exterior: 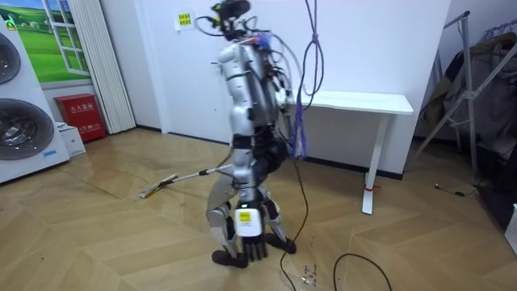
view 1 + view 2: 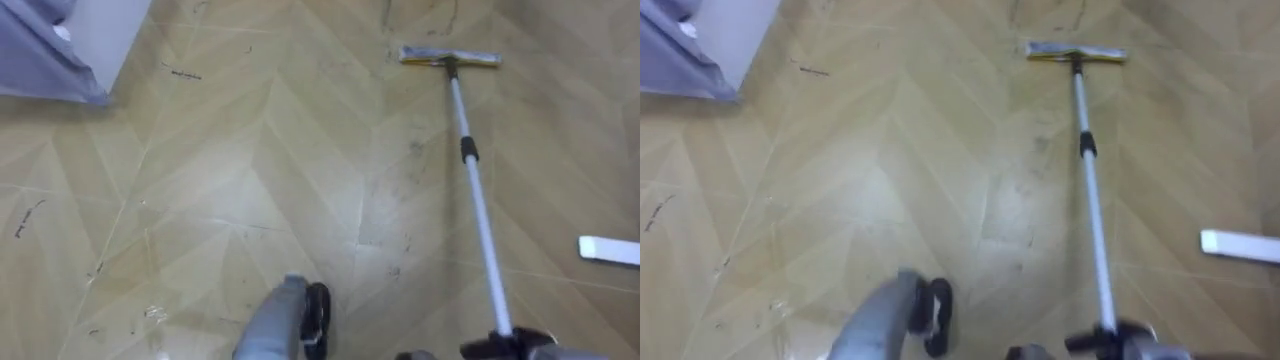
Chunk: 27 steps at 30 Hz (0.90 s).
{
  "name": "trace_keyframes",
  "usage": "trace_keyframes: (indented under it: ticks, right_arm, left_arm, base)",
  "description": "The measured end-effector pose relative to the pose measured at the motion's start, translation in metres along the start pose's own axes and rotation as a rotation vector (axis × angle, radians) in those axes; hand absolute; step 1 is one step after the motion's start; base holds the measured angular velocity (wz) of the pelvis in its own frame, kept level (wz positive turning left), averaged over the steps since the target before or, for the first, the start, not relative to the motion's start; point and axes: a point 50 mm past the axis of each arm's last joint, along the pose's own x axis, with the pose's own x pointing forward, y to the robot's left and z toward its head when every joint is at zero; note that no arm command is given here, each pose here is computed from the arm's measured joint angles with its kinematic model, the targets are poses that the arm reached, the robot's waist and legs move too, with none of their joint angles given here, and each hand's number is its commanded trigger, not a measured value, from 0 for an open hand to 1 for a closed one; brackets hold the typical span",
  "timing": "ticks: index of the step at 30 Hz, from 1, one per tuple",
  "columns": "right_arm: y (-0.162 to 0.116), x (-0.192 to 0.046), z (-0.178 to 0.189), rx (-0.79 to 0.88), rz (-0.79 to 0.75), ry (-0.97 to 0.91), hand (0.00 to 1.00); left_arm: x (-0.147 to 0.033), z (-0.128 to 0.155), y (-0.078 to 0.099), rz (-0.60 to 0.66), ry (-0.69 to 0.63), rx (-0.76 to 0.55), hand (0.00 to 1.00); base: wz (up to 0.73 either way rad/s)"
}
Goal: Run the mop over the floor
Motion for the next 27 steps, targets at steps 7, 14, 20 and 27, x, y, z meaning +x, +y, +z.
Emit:
trace_keyframes:
  ticks: [7, 14, 20, 27]
  right_arm:
    - [0.013, 0.001, -0.098, -0.001, -0.046, 0.275, 1.00]
    - [0.024, 0.002, -0.079, 0.013, -0.052, 0.272, 1.00]
    - [0.000, -0.005, 0.020, 0.022, -0.134, 0.061, 1.00]
    - [0.008, -0.019, 0.085, 0.109, -0.043, -0.168, 1.00]
  left_arm:
    - [-0.003, 0.026, -0.002, 0.046, -0.103, 0.000, 0.00]
    - [-0.004, 0.016, -0.008, 0.065, -0.066, 0.019, 0.00]
    - [-0.004, 0.010, -0.003, 0.127, -0.016, -0.039, 0.00]
    - [-0.004, 0.006, -0.008, 0.089, -0.026, -0.065, 0.00]
  base:
    - [0.16]
    - [-0.08]
    - [-0.07]
    - [-0.10]
